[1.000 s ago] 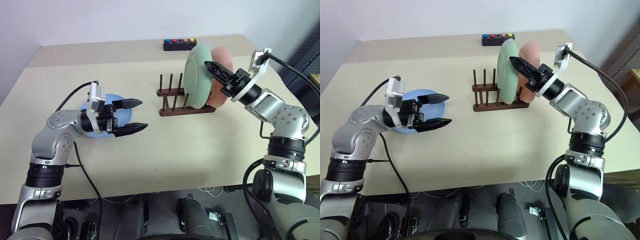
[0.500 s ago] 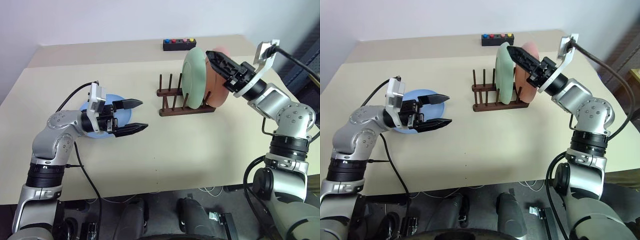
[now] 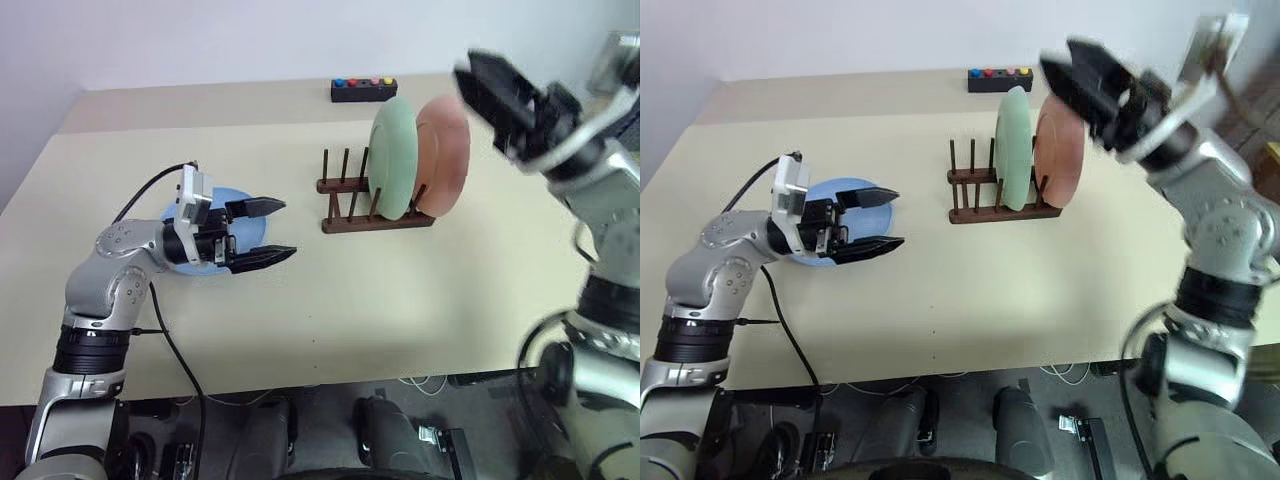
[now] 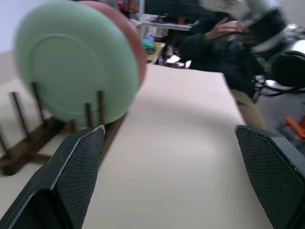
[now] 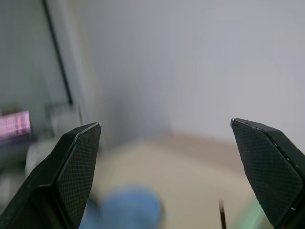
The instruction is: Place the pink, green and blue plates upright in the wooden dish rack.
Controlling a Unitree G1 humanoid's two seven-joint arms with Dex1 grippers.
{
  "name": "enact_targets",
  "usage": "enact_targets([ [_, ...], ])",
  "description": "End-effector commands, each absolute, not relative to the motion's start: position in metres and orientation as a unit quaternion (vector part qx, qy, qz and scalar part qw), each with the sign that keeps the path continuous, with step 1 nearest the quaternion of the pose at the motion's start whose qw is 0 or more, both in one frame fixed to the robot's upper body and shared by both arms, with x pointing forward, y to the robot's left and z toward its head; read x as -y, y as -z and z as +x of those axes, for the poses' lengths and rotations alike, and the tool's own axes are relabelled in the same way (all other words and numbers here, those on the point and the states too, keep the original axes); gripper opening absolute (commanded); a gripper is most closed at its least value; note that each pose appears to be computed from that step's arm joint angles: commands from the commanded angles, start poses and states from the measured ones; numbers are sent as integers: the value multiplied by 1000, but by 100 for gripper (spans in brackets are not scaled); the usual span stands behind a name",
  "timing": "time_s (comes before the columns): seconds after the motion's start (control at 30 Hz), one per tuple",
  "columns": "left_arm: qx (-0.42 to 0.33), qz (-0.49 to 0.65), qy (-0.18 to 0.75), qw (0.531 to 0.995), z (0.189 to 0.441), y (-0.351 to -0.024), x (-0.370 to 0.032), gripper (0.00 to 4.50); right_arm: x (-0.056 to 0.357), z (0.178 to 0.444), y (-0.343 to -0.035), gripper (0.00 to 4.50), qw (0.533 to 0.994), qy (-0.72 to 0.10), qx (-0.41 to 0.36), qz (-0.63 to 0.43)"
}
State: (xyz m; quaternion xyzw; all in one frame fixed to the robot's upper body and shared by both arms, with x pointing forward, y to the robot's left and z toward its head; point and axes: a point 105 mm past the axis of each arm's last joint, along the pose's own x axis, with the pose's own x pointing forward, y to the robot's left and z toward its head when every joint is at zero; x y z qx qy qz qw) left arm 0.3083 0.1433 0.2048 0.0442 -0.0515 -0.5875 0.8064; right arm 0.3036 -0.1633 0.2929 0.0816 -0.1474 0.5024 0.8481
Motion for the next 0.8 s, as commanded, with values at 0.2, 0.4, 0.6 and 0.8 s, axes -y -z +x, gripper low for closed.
enact_targets([
  [0.2,95,83,457,881,343,-249,-197,450,156,264,-289,446,815,-556,165,1],
  [0.4,-26,100,310,945,371,-227,-264,450,149,258,-266,446,812,-566,137,-31],
  [0.6,-130,67,105,984,394,-228,-323,450,147,262,-261,446,813,-565,135,-29],
  [0.8,-249,28,110,962,390,-209,-326,450,144,267,-261,446,812,-568,135,-23],
])
